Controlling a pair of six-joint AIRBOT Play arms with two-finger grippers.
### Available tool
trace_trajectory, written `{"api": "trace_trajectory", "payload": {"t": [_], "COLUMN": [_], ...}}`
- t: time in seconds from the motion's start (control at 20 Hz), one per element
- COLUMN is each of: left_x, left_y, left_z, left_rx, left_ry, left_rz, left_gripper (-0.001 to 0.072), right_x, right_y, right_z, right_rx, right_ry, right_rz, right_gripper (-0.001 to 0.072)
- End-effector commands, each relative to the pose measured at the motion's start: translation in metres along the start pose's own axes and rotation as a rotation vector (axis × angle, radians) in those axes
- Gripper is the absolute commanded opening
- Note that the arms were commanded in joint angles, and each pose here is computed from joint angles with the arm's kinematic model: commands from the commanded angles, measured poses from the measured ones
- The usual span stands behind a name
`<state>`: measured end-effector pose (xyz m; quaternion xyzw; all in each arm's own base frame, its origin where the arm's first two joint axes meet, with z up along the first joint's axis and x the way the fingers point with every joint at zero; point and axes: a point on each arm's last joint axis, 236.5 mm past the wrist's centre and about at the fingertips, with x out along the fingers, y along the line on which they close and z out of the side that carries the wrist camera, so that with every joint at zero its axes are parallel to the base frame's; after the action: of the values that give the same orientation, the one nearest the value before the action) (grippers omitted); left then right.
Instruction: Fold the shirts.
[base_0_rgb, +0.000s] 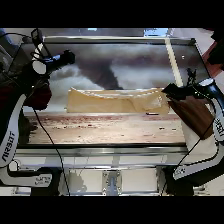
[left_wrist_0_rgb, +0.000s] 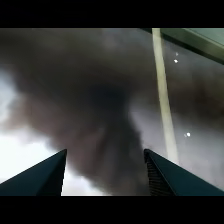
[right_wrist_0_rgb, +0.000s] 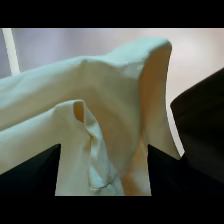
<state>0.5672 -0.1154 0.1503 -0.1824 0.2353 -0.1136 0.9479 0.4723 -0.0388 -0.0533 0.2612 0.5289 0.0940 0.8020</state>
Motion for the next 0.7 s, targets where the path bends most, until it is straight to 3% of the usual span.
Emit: {"api": "trace_trajectory", "payload": {"t": [0.0, 0.4, 0.65], "left_x": [0.000, 0.001, 0.001], "left_y": [-0.045, -0.095, -0.100], "left_z": [0.011, -0.012, -0.014], "left_rx": [0.149, 0.228, 0.229], "left_ry": [-0.066, -0.042, -0.039], "left_rz": [-0.083, -0.163, -0.172], "left_gripper": [0.0555, 0.0555, 0.0555], "right_x": [0.021, 0.029, 0.038], "right_y": [-0.006, -0.038, -0.035], "right_z": [-0.017, 0.003, -0.004], "right_rx": [-0.007, -0.056, -0.036], "right_ry": [0.074, -0.010, 0.013], "right_rz": [0.038, -0.076, -0.053], "right_gripper": [0.0662, 0.0677, 0.0669]}}
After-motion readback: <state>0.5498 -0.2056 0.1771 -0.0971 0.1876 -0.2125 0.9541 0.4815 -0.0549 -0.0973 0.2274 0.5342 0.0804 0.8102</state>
